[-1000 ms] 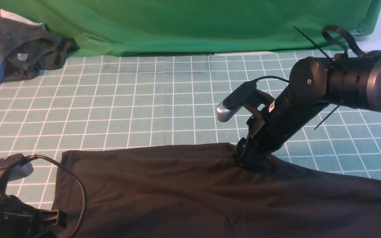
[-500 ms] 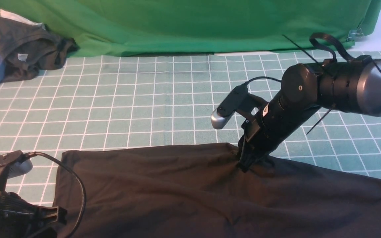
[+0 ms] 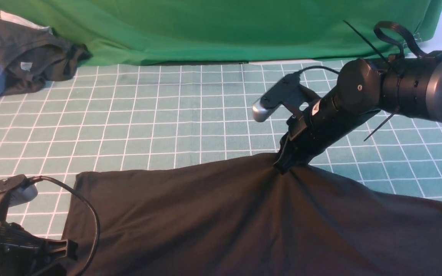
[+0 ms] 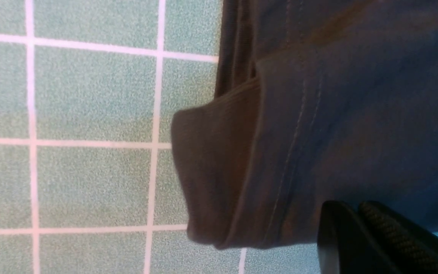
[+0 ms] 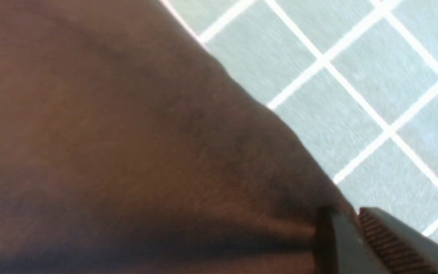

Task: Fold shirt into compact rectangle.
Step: 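Pull the folded dark garment lengthwise by its ends to straighten it flat on the table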

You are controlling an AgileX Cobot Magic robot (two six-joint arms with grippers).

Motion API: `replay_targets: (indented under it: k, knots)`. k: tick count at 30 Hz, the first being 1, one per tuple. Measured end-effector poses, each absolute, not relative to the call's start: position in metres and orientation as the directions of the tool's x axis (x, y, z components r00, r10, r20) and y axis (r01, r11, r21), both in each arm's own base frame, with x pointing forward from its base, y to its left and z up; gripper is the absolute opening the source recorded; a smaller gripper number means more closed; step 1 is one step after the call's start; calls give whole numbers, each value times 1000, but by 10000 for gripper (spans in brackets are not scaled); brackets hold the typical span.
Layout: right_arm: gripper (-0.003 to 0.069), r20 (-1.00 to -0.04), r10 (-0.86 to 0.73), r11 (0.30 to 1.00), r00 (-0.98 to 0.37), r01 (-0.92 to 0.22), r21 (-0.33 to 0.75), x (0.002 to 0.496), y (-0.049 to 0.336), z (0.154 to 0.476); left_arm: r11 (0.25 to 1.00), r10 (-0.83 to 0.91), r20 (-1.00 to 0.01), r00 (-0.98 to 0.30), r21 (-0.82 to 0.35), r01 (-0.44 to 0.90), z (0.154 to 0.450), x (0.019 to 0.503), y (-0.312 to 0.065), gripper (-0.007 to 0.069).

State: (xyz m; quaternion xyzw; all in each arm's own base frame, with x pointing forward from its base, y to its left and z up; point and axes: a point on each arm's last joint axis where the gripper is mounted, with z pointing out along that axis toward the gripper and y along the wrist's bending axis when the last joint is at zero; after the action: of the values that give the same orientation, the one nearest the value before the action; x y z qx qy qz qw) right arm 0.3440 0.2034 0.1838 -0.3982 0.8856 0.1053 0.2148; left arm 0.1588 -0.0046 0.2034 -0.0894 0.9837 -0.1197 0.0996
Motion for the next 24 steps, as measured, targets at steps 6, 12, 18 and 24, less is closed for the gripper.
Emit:
replay_targets:
  k: [6, 12, 18, 24]
  knots:
    - [95, -457, -639, 686, -619, -727, 26, 349, 202, 173, 955, -200, -175, -964, -253, -152, 203, 159, -5, 11]
    - [295, -485, -611, 712, -626, -702, 8, 354, 201, 176, 955, -200, -175, -964, -253, -152, 203, 159, -5, 11]
    - [272, -379, -682, 711, -625, -689, -142, 352, 181, 229, 955, -200, -175, -964, -253, -152, 203, 159, -5, 11]
    - [39, -389, -534, 842, -751, -516, -159, 335, 124, 293, 955, -200, -176, -964, -253, -152, 203, 159, -5, 11]
